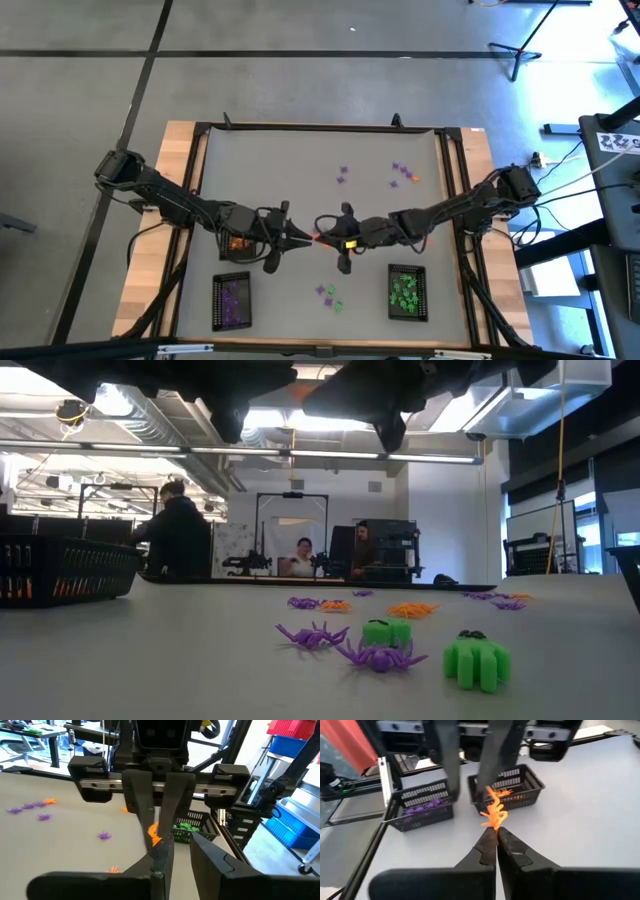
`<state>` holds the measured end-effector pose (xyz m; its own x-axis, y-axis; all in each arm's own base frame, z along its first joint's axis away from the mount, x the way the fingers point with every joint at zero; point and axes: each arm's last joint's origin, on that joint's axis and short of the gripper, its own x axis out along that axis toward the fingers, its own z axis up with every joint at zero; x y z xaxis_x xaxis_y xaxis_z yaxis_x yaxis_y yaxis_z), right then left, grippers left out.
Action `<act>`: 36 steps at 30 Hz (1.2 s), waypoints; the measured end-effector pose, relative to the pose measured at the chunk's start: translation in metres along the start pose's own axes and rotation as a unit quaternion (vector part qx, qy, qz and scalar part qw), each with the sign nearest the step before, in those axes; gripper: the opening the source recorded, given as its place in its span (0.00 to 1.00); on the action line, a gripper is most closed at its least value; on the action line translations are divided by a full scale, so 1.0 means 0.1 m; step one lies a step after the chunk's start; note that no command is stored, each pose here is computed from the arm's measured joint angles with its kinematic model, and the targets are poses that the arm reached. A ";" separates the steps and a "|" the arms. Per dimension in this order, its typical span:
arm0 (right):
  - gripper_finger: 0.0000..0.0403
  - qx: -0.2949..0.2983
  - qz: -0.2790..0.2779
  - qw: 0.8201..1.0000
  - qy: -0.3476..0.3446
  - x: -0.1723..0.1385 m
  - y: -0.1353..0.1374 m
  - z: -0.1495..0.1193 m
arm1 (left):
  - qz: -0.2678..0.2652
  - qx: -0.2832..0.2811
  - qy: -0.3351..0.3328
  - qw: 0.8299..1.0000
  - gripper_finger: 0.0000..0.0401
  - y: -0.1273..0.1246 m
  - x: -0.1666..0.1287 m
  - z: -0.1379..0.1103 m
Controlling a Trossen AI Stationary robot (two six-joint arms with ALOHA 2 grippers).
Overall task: Sort Halloween decoration
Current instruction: Put the orange spider toy into the top black basket
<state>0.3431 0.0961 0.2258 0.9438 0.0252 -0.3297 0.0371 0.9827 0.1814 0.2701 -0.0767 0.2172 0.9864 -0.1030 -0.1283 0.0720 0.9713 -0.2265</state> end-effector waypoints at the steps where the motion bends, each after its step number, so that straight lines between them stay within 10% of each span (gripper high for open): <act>1: 0.01 -0.001 0.002 1.000 0.000 0.00 0.02 0.00 | 0.000 0.000 0.000 1.000 0.14 0.00 0.00 0.00; 36: 0.01 -0.003 -0.015 1.000 -0.024 -0.08 0.08 0.06 | 0.027 -0.012 0.002 1.000 0.14 0.05 0.01 0.00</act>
<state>0.3379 0.1026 0.2356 0.9568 -0.0131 -0.2905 0.0641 0.9839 0.1666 0.2710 -0.0717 0.2156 0.9881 -0.0519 -0.1446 0.0155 0.9701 -0.2421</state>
